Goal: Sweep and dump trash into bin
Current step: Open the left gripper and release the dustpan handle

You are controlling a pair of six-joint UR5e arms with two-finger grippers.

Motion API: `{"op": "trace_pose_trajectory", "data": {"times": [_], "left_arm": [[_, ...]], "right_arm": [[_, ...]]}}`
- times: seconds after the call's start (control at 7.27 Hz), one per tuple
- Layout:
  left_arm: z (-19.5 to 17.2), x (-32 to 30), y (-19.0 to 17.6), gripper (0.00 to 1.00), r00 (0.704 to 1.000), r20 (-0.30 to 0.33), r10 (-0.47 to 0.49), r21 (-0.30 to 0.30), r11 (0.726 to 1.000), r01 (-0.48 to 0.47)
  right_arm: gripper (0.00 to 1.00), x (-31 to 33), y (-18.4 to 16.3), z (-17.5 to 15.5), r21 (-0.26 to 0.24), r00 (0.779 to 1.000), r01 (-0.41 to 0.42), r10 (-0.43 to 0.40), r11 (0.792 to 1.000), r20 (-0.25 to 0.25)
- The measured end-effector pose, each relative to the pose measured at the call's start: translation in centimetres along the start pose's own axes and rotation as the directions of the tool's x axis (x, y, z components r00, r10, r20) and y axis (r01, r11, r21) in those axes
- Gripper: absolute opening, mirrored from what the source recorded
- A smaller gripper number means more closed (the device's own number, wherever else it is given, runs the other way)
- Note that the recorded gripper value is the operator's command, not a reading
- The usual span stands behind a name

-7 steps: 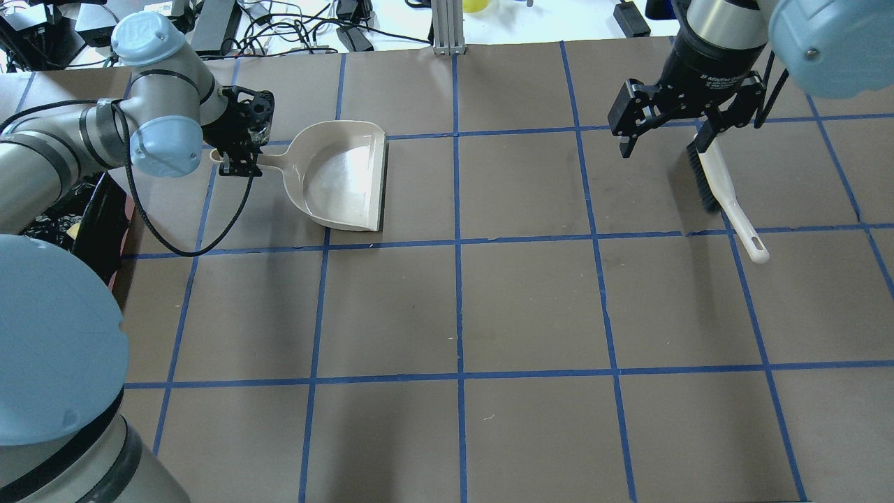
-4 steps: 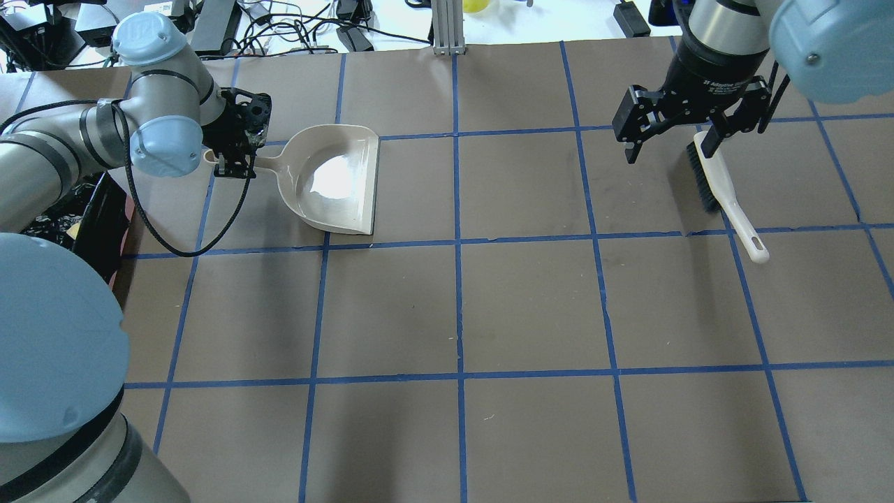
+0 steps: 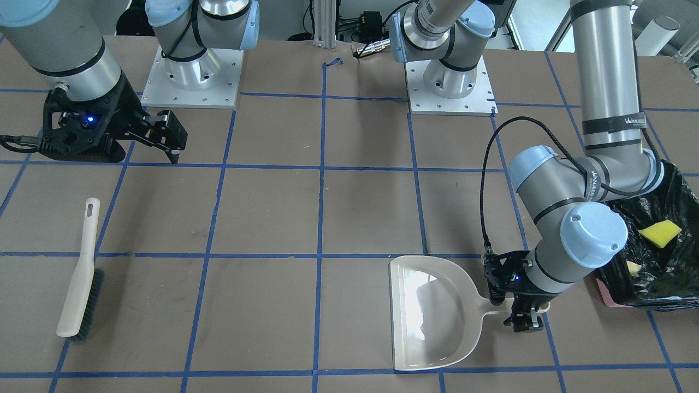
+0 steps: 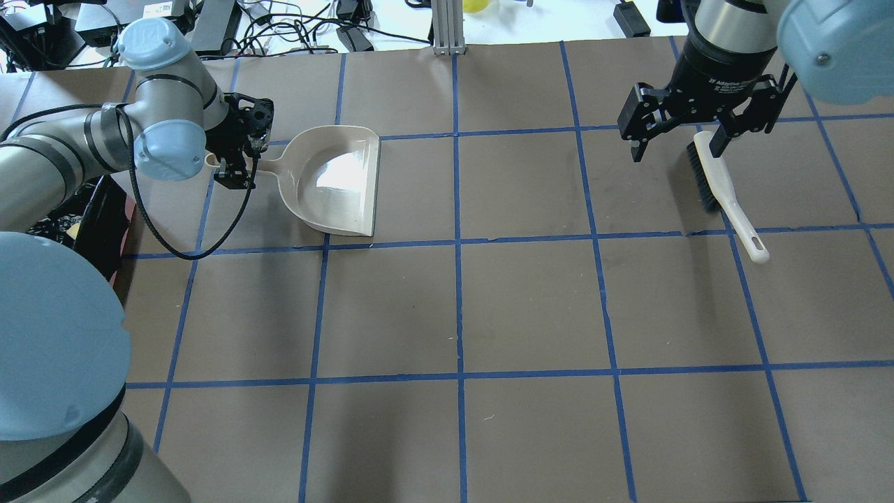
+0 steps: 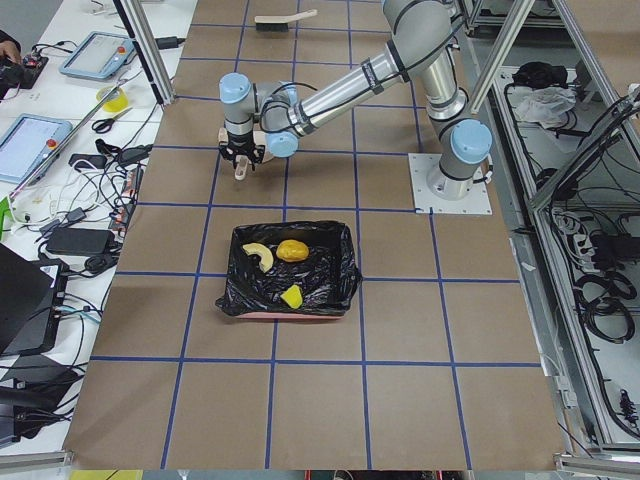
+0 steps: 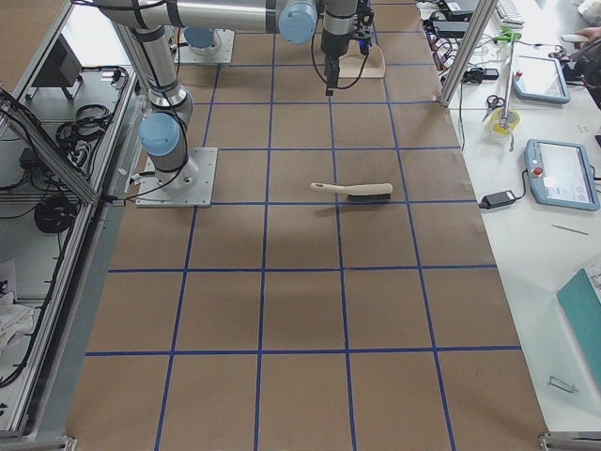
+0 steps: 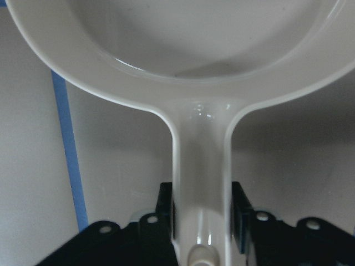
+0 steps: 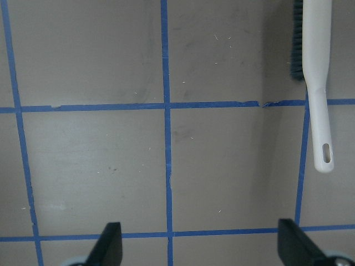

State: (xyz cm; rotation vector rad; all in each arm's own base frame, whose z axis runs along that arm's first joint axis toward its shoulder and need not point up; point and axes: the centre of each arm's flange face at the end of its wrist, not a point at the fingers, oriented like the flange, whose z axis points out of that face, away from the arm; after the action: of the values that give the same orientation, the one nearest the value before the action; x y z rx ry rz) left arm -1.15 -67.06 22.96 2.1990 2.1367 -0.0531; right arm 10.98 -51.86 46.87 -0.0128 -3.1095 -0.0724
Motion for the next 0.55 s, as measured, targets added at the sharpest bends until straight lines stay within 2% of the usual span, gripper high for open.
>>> {"op": "trace_pose_trajectory", "data": {"times": [0.28,0.55], "left_arm": [[-2.3,0.3,-0.3,0.73,1.0,0.008,-0.023,0.001,1.0,0.023],[-7.9,2.2,-1.2,0.73,0.989,0.003,-0.148,0.005,0.989,0.148]], "right_arm": [[1.0,0.0,0.3,-0.4,0.009,1.0,-0.001,0.001,1.0,0.003],[1.0,0.0,0.6,-0.9,0.018,1.0,-0.001,0.001,1.0,0.002]]}}
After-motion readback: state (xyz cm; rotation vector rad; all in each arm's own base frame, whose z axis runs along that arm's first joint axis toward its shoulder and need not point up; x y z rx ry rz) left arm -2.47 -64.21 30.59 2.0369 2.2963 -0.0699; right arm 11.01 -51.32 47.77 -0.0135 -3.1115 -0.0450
